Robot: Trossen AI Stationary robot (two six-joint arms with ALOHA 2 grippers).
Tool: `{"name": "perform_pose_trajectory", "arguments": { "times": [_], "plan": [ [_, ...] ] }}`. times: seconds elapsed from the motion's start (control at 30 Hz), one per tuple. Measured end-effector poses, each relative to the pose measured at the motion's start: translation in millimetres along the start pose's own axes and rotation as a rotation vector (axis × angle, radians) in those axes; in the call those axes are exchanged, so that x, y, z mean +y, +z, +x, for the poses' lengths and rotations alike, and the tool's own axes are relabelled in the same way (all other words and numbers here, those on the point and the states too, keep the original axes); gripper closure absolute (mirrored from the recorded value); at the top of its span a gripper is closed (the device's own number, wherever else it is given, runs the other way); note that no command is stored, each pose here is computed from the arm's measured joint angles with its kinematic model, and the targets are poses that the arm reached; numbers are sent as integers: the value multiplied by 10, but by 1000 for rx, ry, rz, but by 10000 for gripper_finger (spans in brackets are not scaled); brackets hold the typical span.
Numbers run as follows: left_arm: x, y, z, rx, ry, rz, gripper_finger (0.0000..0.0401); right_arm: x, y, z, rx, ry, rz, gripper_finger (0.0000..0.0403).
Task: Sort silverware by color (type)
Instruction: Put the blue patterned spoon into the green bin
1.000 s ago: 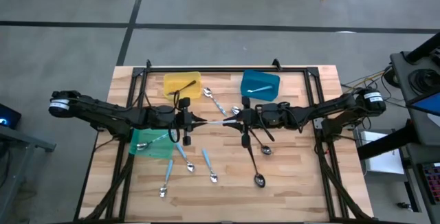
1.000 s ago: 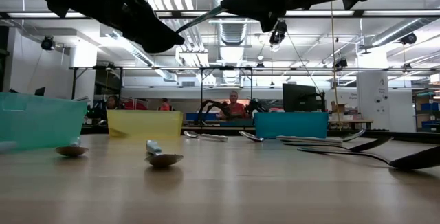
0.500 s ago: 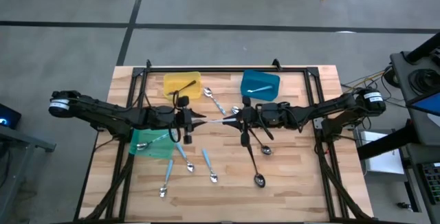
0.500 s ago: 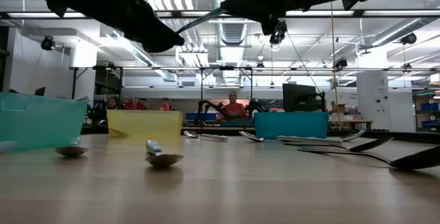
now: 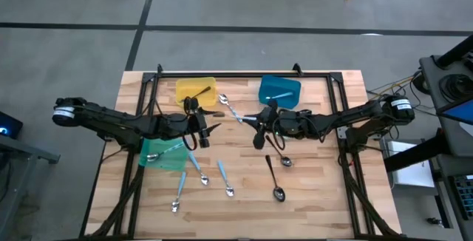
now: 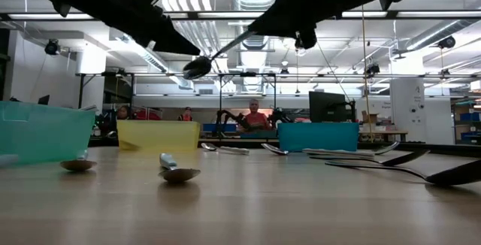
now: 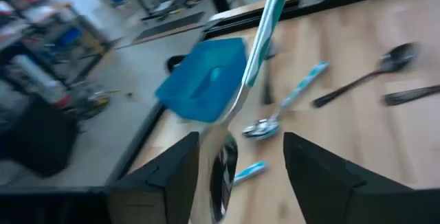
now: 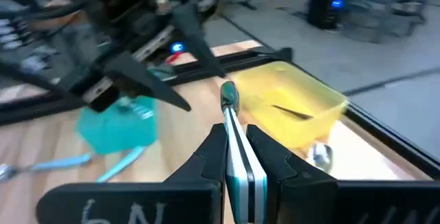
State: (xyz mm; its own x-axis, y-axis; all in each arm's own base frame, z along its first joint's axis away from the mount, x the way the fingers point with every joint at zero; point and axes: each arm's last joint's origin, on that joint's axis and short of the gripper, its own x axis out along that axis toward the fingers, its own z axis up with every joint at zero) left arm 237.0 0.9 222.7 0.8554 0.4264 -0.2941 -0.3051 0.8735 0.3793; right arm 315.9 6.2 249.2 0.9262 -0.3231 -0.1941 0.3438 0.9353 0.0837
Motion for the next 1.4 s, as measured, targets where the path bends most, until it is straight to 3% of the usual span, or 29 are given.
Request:
{"name": "perform_pose_trajectory", "arguments": {
  "times": [0.17,0.27,0.5,1.03,1.4],
  "plan": [
    [6,68,34,-70,46,-6,200,-49,7,11,-46,-167,105,378],
    [-22,118,106,-145,65,-24,201,-44,-27,60,-67,-184,145,378],
    [-165,84,341,-231,113,93,203,-48,-97,170,-86,-188,255,378],
    [-283,126,852,-75,315,340,205,-92,-108,192,-81,-195,298,378],
    [-267,94,926,-45,327,359,265,-88,-111,193,-74,-179,297,379]
  ]
}}
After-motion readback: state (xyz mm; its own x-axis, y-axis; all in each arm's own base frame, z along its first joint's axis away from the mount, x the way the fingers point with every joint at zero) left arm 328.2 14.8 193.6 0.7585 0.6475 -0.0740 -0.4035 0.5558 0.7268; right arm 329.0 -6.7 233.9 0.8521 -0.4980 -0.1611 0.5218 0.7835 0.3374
